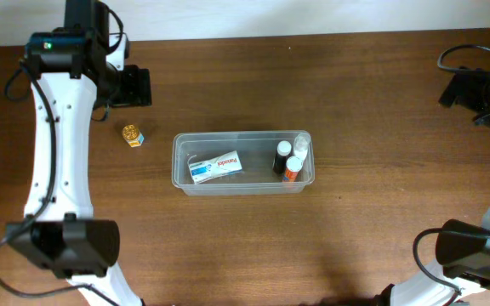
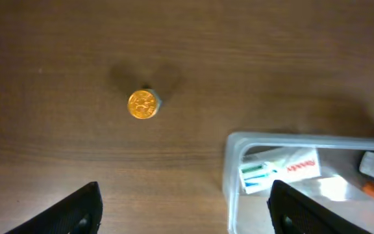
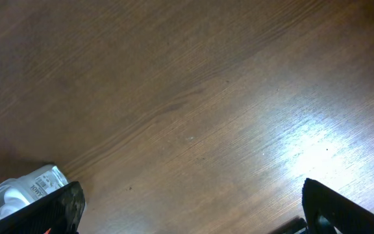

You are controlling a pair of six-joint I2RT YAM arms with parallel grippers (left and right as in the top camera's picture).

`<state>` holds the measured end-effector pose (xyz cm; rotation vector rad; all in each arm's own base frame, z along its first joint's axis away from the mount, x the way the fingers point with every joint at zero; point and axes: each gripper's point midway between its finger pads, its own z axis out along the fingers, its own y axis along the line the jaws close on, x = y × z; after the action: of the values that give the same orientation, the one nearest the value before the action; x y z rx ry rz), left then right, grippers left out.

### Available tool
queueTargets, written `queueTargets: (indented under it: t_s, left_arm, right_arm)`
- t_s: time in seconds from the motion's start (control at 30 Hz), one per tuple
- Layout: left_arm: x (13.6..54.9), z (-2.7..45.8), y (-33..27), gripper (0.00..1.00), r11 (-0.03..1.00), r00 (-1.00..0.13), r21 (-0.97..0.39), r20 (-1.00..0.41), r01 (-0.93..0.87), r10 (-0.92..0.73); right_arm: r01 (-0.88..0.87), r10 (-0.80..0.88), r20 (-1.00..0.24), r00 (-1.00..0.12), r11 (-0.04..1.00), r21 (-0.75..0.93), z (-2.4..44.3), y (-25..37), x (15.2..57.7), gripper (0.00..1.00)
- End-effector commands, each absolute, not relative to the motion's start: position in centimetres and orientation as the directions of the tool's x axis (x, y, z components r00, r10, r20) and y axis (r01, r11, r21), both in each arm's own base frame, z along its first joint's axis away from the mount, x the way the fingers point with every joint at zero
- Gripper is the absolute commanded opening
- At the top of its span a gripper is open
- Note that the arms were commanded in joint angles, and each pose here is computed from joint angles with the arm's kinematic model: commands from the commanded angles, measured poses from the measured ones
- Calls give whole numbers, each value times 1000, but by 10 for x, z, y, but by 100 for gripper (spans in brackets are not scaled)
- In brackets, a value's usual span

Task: Pack container
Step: 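Move the left gripper to the small gold-lidded jar and grasp it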

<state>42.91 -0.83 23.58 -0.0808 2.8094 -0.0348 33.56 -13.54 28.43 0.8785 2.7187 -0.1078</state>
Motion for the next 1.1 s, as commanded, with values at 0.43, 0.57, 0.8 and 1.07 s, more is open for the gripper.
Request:
queueTargets:
  t_s: [0.43, 0.57, 0.8, 1.07]
  left_arm:
    - [453, 69, 26, 86, 997, -998, -30, 27, -66, -65]
    - [458, 49, 27, 87, 999, -999, -31, 38, -21, -20]
    - [457, 24, 30, 93, 998, -995, -39, 81, 48, 51]
    - [451, 21, 41, 89, 999, -994, -39, 105, 27, 31]
  right_arm:
    - [595, 575, -288, -766, 803, 19, 286, -137, 334, 98]
    - [595, 575, -288, -766, 803, 19, 286, -137, 334, 99]
    - [595, 574, -288, -766, 804, 19, 286, -137, 333, 98]
    - [595, 574, -288, -766, 804, 19, 286, -137, 334, 98]
